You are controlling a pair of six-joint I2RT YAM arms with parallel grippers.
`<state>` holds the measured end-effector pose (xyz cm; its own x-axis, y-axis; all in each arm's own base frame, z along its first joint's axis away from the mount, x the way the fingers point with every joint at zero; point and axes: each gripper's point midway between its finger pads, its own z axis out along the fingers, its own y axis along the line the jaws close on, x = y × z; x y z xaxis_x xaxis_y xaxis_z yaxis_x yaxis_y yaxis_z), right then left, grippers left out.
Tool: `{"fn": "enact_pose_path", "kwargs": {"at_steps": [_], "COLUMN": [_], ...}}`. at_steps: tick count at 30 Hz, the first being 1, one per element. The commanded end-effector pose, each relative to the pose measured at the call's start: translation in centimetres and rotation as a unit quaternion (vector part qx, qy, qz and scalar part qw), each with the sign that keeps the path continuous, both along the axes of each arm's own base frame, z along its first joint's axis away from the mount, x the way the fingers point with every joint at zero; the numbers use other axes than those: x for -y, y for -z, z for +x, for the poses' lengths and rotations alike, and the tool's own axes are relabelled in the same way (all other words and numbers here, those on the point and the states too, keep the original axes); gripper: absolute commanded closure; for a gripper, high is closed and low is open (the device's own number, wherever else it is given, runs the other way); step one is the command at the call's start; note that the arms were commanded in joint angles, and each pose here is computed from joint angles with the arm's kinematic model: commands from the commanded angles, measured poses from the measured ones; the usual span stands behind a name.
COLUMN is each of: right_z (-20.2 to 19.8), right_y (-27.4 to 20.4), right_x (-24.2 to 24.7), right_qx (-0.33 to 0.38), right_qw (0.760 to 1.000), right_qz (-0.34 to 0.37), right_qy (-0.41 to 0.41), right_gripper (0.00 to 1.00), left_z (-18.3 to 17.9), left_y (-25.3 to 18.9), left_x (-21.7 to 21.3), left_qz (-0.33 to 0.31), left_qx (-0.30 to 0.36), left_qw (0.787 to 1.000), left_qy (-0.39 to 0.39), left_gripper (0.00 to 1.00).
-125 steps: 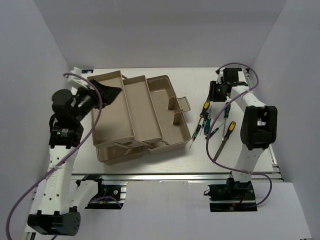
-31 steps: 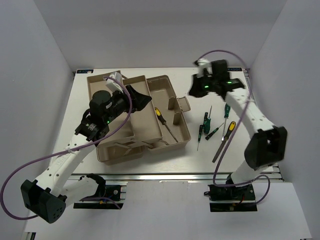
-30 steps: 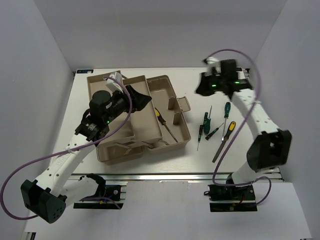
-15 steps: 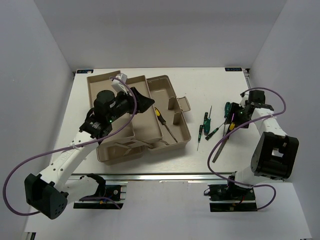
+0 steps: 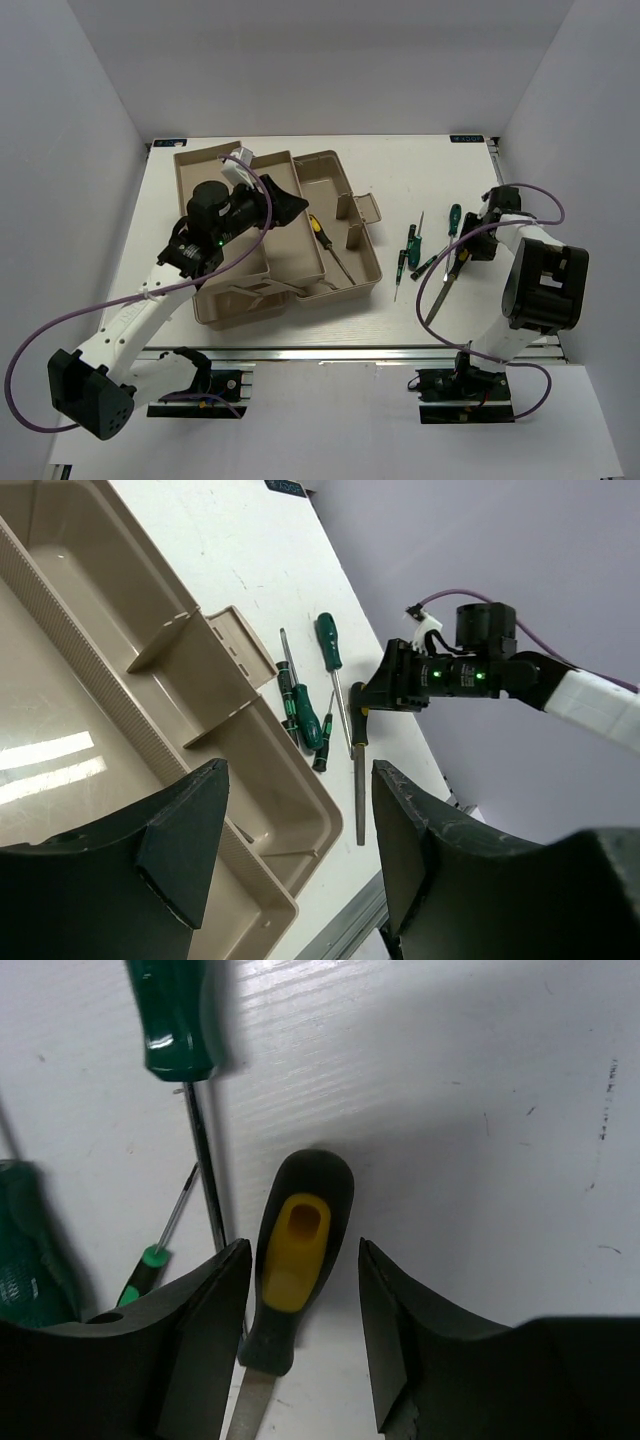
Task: Sort the tools into containers
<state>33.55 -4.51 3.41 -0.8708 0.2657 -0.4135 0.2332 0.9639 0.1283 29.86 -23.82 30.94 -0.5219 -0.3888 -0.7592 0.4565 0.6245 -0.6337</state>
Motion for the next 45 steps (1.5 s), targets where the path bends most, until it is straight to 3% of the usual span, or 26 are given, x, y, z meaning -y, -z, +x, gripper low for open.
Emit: {"fn": "enact_pose_path", "kwargs": {"at_steps": [1,8,11,12,15,21,24,25,26,31,37,45], "right_z": [1.2,-1.1,-2.0,-2.0,-1.1,2.5,3.4,4.8,4.0,5.0,4.6,3.8], "right_y": [0.8,4.4,5.2,5.1,3.8,-2.6,-6.0,-8.4,-9.1,-13.5,-18.0,-24.7], "right_x": [0.6,1.7,1.2,1.2,1.4,2.4,0.4,-0.8,-1.7,-5.2,-13.4,-21.4], "right_qx": [0.011,-0.055,-0.072,-0.071,-0.054,0.01,0.04,0.074,0.061,0.098,0.145,0.213], "right_qw": [1.0,0.996,0.994,0.994,0.994,0.994,0.992,0.984,0.979,0.948,0.907,0.853], "right_qz": [-0.005,-0.028,-0.016,-0.013,0.0,0.063,0.118,0.142,0.164,0.221,0.22,0.216], "right_qy": [0.021,0.067,0.078,0.08,0.092,0.094,-0.004,-0.075,-0.105,-0.207,-0.328,-0.426], "right_gripper": [0.48,0.49,0.67,0.81,0.99,1.0,1.0,1.0,1.0,1.0,1.0,1.0], "left_z": [-0.7,-0.9,-1.0,-1.0,-1.1,-1.4,-1.7,-1.9,-1.9,-2.2,-2.2,-2.5], "left_y": [-1.6,-1.8,-1.8,-1.7,-1.7,-1.8,-1.8,-1.8,-1.9,-2.2,-2.4,-2.9], "left_x": [-0.3,-0.4,-0.4,-0.4,-0.3,-0.2,0.0,0.0,-0.1,-0.7,-0.8,-1.4], "left_qz": [-0.008,-0.01,-0.012,-0.011,-0.01,-0.01,-0.009,-0.009,-0.009,0.005,0.005,0.004], "left_qx": [0.008,0.0,-0.003,-0.005,-0.007,-0.007,-0.006,-0.002,-0.001,0.007,0.009,0.012], "left_qw": [1.0,1.0,1.0,1.0,1.0,1.0,1.0,1.0,1.0,1.0,1.0,1.0], "left_qy": [-0.006,-0.011,-0.013,-0.014,-0.012,-0.008,0.0,0.003,0.002,-0.004,-0.006,-0.018], "left_gripper": [0.31,0.31,0.31,0.31,0.31,0.31,0.31,0.31,0.31,0.31,0.31,0.31]}}
